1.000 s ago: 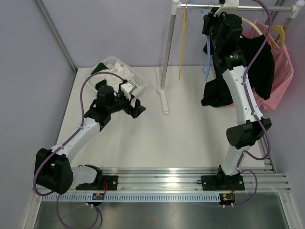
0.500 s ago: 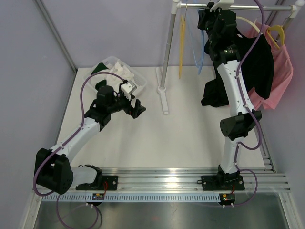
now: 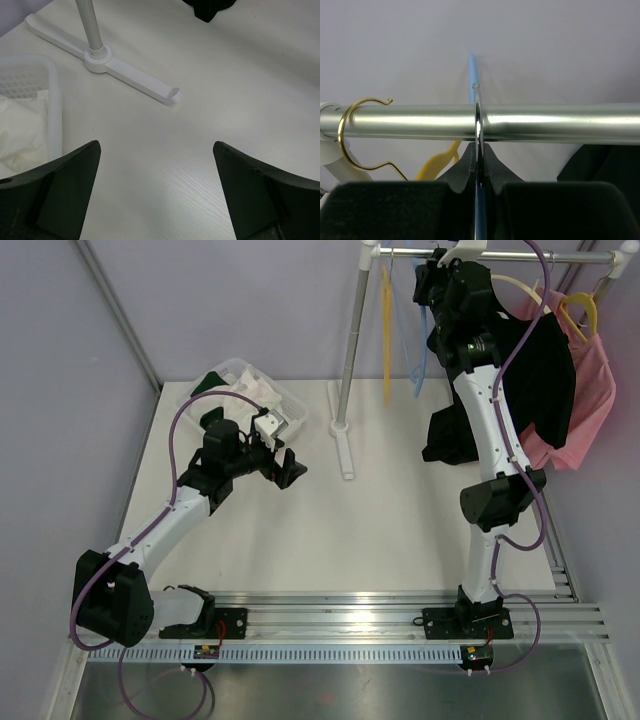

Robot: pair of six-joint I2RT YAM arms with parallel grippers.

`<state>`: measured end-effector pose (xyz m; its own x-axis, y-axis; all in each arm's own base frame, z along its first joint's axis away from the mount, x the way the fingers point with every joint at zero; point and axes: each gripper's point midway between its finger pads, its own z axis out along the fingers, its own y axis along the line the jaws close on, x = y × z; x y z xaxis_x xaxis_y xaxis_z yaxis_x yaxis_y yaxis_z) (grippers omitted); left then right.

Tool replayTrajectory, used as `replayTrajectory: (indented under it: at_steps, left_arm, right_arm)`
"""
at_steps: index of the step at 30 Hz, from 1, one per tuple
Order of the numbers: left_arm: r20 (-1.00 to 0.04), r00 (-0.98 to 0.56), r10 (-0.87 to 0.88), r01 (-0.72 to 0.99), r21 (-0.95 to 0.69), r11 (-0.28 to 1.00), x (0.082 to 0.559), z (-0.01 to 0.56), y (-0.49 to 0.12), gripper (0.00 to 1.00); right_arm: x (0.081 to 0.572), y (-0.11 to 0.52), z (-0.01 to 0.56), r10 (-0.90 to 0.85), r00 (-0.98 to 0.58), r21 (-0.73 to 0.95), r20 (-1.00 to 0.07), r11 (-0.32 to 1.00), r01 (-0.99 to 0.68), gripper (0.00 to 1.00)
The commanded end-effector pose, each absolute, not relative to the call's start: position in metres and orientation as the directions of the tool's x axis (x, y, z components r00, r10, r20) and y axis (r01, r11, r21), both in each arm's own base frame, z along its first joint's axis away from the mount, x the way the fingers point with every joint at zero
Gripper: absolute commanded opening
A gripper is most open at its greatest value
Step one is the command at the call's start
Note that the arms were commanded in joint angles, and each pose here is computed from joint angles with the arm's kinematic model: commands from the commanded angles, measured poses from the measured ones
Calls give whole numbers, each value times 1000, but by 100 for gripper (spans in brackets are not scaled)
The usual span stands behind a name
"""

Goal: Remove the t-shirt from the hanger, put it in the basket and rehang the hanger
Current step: Hang the hanger back to the clothesline with the right arm

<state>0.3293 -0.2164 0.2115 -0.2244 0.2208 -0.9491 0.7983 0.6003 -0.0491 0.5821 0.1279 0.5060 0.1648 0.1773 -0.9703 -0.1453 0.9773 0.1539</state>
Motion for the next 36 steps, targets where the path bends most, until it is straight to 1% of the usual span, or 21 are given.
replayTrajectory:
  at_steps: [1, 7, 22, 25, 33, 36]
  left_arm:
    - [-968, -150, 201, 821, -8, 571, 335, 237, -225, 99]
    - [-969, -142, 201, 824, -4, 567, 333, 240, -225, 99]
    - [-968, -148, 202, 823, -7, 568, 334, 238, -226, 99]
    - [-967, -152, 204, 822, -9, 570, 335, 236, -226, 99]
    - [-967, -149, 205, 822, -6, 569, 335, 237, -226, 99]
    - [-967, -151, 205, 822, -7, 569, 334, 237, -226, 99]
  right_arm:
    - [559, 115, 533, 173, 210, 152, -962, 982, -109, 0]
    - [552, 105, 523, 111, 167, 102, -980, 993, -64, 0]
    - [533, 103, 526, 101, 135, 91, -986, 993, -72, 0]
    - [533, 102, 525, 73, 134, 64, -988, 996, -68, 3]
    - [529, 103, 527, 77, 135, 67, -988, 995, -80, 11]
    - [528, 103, 527, 79, 136, 68, -988, 994, -83, 12]
